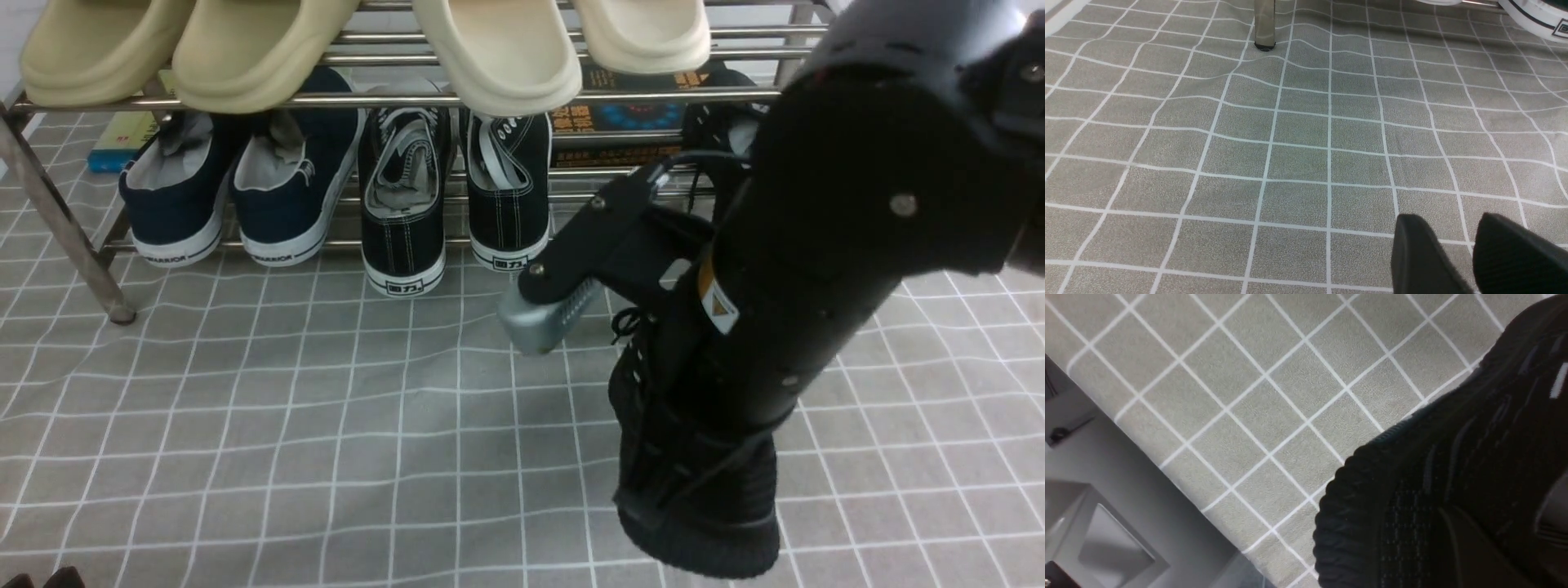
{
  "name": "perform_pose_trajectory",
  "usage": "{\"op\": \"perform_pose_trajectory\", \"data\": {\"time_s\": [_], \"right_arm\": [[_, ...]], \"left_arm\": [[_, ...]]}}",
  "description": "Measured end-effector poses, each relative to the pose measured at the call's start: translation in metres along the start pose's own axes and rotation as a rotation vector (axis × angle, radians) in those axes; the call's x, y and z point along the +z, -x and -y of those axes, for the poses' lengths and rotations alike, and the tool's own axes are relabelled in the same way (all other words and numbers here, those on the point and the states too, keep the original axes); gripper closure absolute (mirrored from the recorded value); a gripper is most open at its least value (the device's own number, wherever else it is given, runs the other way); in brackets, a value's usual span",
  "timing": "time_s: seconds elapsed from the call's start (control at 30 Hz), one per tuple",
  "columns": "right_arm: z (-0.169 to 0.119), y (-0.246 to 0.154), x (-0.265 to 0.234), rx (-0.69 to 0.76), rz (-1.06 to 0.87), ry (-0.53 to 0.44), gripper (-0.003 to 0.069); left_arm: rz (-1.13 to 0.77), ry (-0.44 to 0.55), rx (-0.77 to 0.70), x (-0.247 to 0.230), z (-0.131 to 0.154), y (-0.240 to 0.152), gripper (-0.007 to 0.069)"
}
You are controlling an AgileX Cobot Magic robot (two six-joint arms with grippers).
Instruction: Take the shoes off the shelf with your hand from the grey coffee tablecloth.
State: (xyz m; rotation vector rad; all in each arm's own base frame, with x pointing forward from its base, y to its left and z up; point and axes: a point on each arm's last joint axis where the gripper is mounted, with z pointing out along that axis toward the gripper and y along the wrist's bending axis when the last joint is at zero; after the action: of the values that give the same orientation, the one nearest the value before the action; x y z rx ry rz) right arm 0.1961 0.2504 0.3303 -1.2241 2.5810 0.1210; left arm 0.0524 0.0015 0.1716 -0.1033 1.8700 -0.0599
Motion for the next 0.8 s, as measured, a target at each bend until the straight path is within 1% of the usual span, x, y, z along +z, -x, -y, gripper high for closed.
{"op": "perform_pose_trajectory", "data": {"time_s": [0.07, 0.2, 0.23, 0.33, 0.6, 0.8], "right_arm": [[0.002, 0.002, 0.000, -0.009, 0.021, -0.017, 0.0639], [0.008, 0.013, 0.005, -0.048, 0.101, -0.099, 0.0639], [0.009, 0.014, 0.007, -0.054, 0.109, -0.106, 0.0639], [0.009, 0.018, 0.014, -0.062, 0.108, -0.114, 0.0638], [0.008, 0.022, 0.038, -0.067, 0.035, -0.117, 0.0637], [0.010, 0.027, 0.058, -0.094, 0.003, -0.153, 0.0636]], "left_arm": [[0.000, 0.000, 0.000, 0.000, 0.000, 0.000, 0.0385], [0.000, 0.000, 0.000, 0.000, 0.000, 0.000, 0.0385], [0.000, 0.000, 0.000, 0.000, 0.000, 0.000, 0.0385], [0.000, 0.000, 0.000, 0.000, 0.000, 0.000, 0.0385], [0.000, 0.000, 0.000, 0.000, 0.000, 0.000, 0.0385], [0.000, 0.000, 0.000, 0.000, 0.000, 0.000, 0.0385]]}}
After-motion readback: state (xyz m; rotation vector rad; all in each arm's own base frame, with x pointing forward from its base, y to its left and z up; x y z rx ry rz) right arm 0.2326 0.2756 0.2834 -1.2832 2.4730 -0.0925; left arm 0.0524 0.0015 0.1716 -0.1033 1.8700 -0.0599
